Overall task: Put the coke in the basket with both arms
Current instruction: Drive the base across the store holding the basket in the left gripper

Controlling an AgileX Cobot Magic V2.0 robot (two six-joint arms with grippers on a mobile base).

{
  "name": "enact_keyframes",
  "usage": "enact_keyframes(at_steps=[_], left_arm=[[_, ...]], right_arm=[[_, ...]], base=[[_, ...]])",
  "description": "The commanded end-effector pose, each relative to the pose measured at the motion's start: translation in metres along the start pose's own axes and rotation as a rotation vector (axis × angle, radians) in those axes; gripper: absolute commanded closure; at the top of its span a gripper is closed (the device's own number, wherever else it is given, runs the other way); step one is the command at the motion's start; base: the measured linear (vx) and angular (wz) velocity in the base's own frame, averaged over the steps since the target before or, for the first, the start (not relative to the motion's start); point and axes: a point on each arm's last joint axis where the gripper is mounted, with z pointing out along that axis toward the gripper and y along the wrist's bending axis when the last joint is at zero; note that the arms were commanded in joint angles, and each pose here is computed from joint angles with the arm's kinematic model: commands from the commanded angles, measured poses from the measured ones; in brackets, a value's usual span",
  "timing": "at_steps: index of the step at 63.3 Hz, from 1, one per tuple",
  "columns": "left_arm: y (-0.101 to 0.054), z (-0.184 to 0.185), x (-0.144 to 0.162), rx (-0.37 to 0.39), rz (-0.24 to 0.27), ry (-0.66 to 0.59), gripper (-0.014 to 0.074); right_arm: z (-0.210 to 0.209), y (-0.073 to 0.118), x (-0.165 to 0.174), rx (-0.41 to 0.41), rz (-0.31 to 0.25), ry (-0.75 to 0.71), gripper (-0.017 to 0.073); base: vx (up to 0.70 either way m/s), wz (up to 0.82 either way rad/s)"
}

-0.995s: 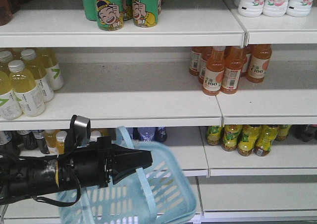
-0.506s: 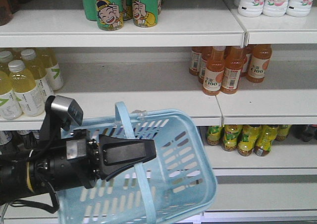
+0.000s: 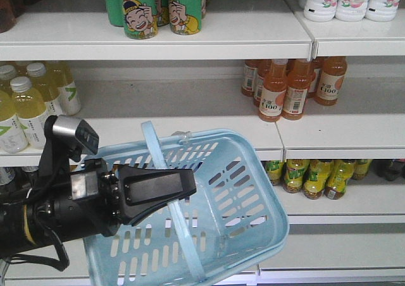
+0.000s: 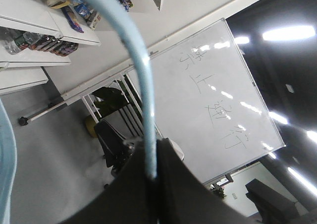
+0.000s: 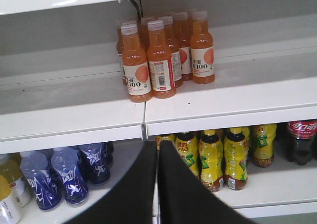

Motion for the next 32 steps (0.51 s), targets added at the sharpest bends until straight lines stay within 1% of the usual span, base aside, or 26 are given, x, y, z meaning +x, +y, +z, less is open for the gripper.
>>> enact_keyframes(at_steps=[1, 32], left_arm=[[-0.0347, -0.0029, -0.0012, 0.278, 0.027, 0.015, 0.0601], [-0.0347, -0.0029, -0.0012, 0.278, 0.027, 0.015, 0.0601]], right_arm=[[-0.0009, 0.0017, -0.0042, -0.021, -0.02, -0.078, 0.0564], [-0.0009, 0.0017, -0.0042, -0.021, -0.02, -0.078, 0.0564]], base=[[0.0, 0.0], [0.0, -0.02]])
